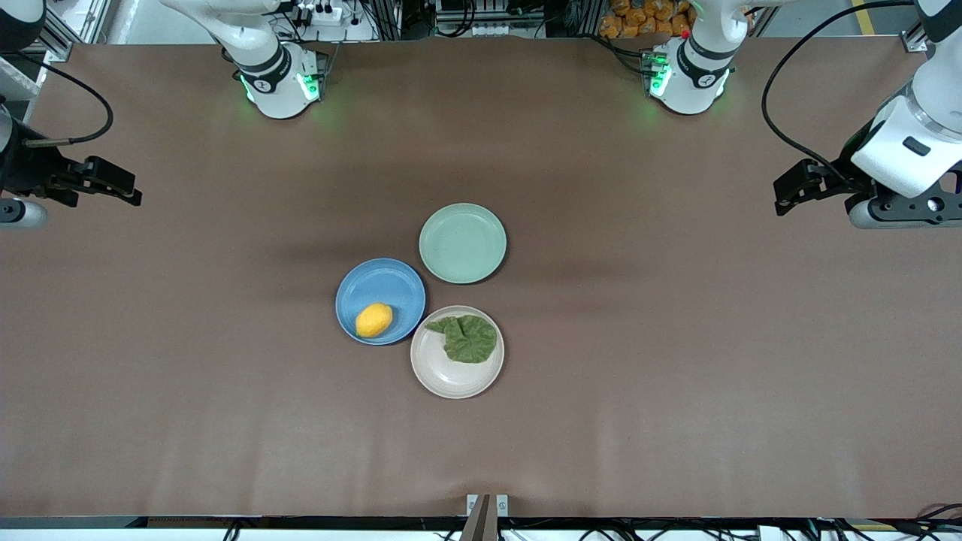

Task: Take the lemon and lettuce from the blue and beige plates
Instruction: 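Reach the left gripper to the lettuce while the right gripper reaches the lemon, then close the left gripper on the lettuce while the right gripper grasps the lemon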

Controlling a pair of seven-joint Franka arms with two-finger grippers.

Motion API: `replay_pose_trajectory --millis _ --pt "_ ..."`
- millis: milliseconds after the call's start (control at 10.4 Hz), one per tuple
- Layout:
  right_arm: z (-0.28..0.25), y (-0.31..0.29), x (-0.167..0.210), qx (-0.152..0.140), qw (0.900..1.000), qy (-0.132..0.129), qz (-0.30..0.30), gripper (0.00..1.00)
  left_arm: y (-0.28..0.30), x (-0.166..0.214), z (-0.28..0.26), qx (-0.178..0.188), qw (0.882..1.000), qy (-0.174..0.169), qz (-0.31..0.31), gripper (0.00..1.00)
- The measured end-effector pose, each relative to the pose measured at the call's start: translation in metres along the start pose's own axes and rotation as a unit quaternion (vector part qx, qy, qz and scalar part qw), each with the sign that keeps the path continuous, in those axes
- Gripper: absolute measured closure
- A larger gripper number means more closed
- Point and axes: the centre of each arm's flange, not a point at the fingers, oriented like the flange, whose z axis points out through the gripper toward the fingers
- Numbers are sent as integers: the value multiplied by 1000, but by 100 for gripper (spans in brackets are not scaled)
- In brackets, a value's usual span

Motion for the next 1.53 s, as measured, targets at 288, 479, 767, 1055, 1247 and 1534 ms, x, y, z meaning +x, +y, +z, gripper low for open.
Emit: replay_pose_trajectory --millis 288,479,767,1055,1247,1534 --pt "2 0 0 0 1000 -2 -1 0 25 6 8 -6 1000 1 21 0" --pt "3 0 2 0 1000 -1 -9 0 93 30 41 -27 996 37 73 0" --pt "27 -11 17 25 999 -7 23 0 219 64 139 -84 983 111 120 0" --pt "83 -64 54 52 987 -25 153 0 327 60 243 -160 963 184 116 0" --pt "136 -126 77 48 972 -35 229 0 374 42 308 -194 948 215 132 0" --pt "227 -177 114 61 942 -26 328 0 406 18 393 -201 938 238 153 0"
